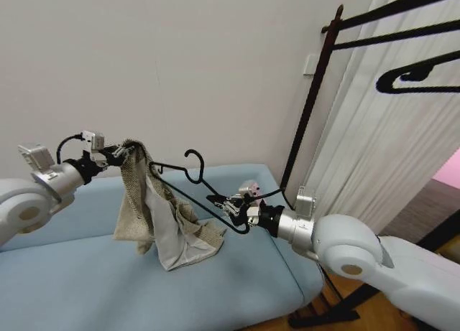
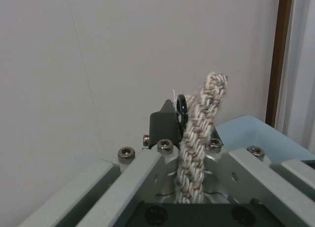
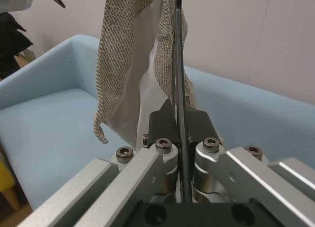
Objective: Pick up the clothes from the sofa and hang them on the clothes hanger.
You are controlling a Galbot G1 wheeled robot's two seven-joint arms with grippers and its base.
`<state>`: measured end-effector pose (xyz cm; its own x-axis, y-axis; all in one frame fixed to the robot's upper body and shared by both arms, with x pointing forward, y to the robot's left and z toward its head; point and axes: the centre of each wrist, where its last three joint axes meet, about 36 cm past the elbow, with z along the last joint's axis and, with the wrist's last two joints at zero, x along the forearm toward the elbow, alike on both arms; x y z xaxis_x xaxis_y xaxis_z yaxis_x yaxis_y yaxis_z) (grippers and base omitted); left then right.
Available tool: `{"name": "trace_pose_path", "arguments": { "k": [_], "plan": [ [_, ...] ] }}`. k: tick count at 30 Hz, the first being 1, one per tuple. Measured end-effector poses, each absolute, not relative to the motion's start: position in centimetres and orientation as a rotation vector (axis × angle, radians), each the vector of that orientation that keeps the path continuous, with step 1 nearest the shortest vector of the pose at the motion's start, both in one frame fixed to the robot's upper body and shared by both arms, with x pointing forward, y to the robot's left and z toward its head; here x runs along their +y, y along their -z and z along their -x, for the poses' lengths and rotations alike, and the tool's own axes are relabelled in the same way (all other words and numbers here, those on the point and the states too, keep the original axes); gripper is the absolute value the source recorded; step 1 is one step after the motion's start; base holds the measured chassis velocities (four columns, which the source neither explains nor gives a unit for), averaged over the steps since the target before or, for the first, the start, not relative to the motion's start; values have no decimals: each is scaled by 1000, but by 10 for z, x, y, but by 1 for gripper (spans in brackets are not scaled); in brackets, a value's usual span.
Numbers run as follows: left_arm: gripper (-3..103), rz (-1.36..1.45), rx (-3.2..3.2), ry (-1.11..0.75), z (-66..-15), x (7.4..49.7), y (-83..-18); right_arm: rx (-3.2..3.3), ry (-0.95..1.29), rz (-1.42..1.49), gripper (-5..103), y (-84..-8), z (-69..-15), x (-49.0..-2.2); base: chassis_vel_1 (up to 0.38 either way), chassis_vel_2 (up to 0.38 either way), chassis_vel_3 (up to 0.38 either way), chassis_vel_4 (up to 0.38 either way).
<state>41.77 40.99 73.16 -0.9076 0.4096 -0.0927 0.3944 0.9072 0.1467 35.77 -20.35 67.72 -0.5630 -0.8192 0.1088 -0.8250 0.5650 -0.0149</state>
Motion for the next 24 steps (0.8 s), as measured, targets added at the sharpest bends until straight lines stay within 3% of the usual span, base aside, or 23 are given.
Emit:
{"name": "trace_pose_path", "arguments": {
  "k": [24],
  "plan": [
    [2, -693, 2918, -200, -408, 393, -738, -2683, -26, -1454, 2, -663, -379, -162, 0, 0, 0, 0]
  ]
}}
